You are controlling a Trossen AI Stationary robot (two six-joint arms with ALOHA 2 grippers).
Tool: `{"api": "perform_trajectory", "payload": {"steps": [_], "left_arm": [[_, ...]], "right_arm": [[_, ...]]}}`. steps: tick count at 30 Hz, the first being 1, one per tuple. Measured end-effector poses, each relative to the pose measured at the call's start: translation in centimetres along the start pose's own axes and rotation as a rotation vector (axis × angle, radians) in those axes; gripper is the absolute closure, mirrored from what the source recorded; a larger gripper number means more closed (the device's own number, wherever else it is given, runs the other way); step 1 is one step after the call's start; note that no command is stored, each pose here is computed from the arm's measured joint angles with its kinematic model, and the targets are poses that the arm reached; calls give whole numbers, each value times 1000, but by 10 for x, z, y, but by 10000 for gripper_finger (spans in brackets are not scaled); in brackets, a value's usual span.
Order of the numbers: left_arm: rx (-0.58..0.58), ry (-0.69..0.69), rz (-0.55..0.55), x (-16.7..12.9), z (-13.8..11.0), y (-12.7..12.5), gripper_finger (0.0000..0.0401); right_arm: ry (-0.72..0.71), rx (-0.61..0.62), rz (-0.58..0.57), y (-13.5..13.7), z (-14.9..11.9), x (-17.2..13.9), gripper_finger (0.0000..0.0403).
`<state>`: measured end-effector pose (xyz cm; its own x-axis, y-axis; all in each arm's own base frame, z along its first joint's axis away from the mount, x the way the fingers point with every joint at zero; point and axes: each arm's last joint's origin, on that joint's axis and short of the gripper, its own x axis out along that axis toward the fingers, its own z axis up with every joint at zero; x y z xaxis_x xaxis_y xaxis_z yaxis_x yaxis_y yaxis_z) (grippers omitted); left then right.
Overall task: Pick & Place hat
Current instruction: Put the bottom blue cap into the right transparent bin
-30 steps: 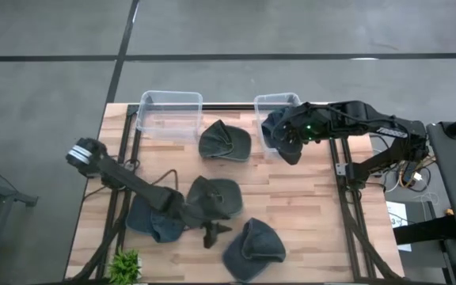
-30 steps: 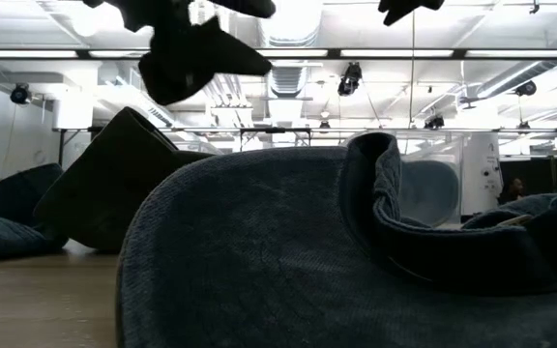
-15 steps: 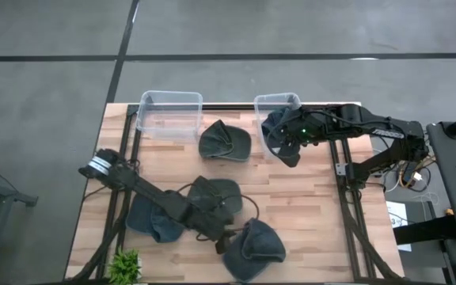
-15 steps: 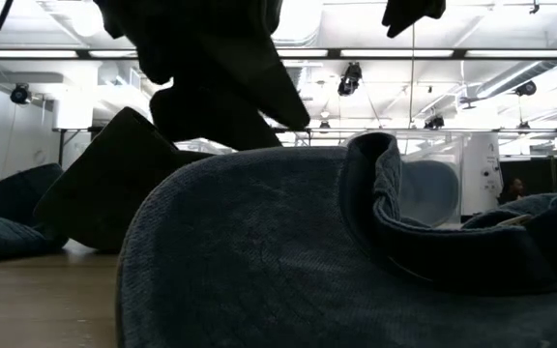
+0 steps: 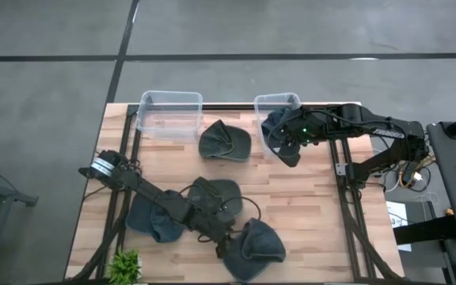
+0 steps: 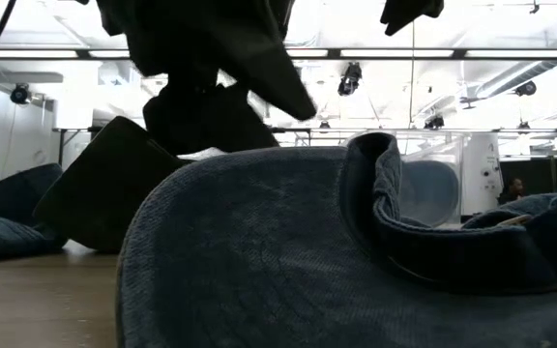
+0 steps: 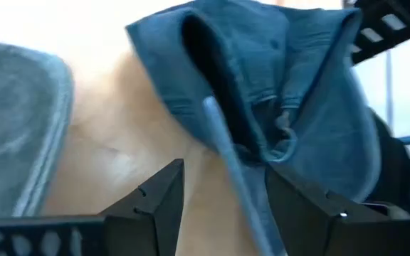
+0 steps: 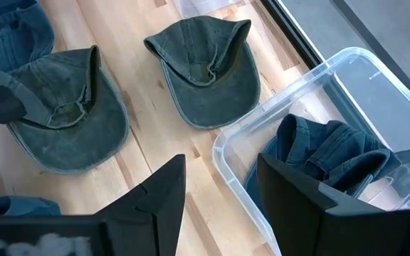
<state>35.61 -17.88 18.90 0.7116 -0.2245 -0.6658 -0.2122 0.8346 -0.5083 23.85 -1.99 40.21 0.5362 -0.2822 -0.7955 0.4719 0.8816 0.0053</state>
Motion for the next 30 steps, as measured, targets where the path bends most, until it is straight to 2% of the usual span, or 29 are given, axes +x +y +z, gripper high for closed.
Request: {"api": "perform_trajectory", "payload": {"steps": [6, 21, 26, 30], "left_arm": [[-20, 3, -18, 1, 0, -1, 213], [31, -15, -2, 1, 0, 0, 213], [-7, -27, -21, 1, 0, -3, 213], [7, -37, -35, 6, -8, -8, 213]], "right_arm": [[-1, -5, 3, 0, 0, 0, 234], [-7, 4, 5, 0, 1, -1, 237], [-9, 2, 6, 0, 1, -1, 238], [-8, 3, 6, 0, 1, -1, 235]]}}
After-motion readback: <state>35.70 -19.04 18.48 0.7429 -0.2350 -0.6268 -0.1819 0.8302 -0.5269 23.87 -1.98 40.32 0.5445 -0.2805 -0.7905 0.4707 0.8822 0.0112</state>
